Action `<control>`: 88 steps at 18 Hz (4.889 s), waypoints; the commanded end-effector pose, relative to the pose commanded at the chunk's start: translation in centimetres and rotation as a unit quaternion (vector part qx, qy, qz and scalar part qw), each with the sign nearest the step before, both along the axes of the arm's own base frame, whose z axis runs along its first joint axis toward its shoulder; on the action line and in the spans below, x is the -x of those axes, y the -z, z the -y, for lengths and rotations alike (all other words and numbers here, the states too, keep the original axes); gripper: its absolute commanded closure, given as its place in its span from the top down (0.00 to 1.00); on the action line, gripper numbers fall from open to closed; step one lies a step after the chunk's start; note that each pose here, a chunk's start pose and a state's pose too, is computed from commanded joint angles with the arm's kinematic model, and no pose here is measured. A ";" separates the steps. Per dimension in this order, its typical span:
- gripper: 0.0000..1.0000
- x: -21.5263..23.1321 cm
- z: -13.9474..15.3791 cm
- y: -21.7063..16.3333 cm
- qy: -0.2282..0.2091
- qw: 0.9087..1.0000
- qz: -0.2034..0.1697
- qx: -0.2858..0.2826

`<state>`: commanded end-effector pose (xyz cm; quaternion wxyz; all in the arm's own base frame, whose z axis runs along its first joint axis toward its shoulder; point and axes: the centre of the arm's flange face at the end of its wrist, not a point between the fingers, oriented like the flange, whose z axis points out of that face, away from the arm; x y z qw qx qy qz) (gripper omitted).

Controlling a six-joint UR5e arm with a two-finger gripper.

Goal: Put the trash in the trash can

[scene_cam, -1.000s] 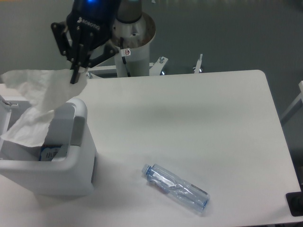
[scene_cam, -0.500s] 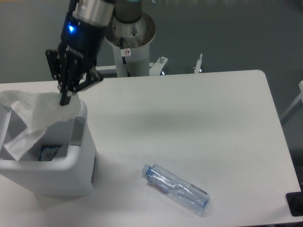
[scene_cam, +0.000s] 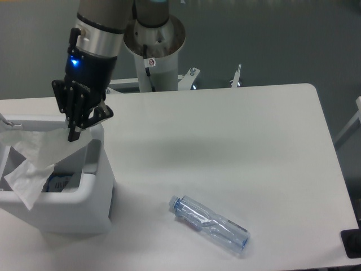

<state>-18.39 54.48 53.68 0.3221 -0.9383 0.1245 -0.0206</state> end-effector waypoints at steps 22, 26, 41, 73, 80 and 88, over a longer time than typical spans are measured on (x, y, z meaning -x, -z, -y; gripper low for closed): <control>1.00 26.5 8.4 10.9 -0.447 0.865 0.210 0.086; 1.00 31.9 6.5 16.3 -0.512 0.822 0.214 0.129; 1.00 37.9 3.1 27.4 -0.566 0.771 0.225 0.187; 0.96 36.3 -1.9 34.0 -0.548 0.781 0.204 0.220; 0.86 36.3 -2.3 34.6 -0.550 0.783 0.193 0.219; 0.68 35.3 -2.8 34.4 -0.544 0.786 0.193 0.221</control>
